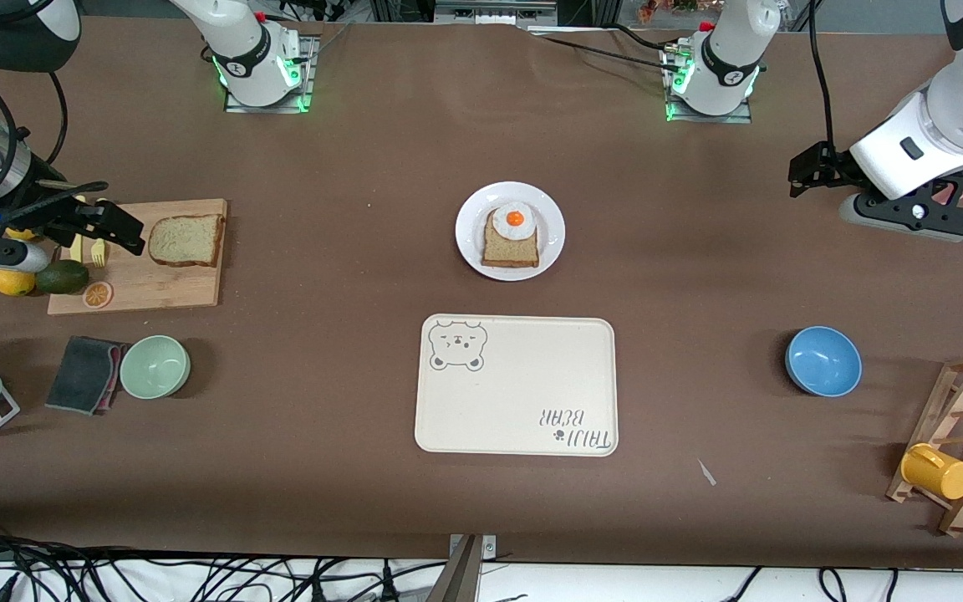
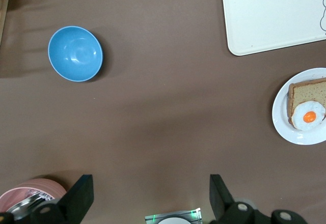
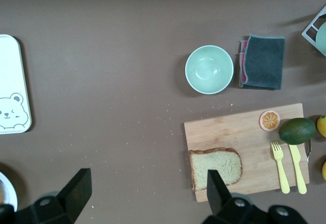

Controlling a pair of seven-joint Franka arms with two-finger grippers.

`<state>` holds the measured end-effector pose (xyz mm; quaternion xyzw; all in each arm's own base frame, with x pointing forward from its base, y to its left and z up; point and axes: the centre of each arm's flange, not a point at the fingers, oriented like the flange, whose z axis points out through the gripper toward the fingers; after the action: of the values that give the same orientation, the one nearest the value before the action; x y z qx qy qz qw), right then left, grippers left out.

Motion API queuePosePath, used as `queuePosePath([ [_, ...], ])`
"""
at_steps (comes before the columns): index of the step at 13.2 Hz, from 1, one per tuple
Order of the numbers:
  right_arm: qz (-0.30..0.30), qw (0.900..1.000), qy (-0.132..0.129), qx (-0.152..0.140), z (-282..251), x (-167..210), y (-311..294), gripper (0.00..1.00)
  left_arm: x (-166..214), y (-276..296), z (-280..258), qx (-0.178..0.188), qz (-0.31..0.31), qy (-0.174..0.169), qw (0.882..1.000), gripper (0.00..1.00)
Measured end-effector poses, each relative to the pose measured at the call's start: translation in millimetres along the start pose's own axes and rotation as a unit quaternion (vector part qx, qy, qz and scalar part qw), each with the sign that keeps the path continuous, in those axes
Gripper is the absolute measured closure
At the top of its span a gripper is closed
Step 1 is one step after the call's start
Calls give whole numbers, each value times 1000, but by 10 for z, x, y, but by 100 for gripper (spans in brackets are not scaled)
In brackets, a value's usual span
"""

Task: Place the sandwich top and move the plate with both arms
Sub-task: 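Reach the right gripper down to the bread slice on the cutting board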

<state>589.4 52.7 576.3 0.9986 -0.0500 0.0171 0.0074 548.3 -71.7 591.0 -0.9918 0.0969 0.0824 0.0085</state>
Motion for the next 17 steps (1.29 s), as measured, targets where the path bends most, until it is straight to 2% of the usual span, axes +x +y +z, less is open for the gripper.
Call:
queuePosePath([
  [4,-9,1000,-10,13,13,-24,-48,0,0,7,0,0,1,0,1000,0],
  [11,-10,999,-42,8,147,-129,-46,0,1,20,0,0,2,0,1000,0],
  [17,-14,999,-32,4,243,-347,-62,0,2,41,-6,1,4,1,1000,0],
])
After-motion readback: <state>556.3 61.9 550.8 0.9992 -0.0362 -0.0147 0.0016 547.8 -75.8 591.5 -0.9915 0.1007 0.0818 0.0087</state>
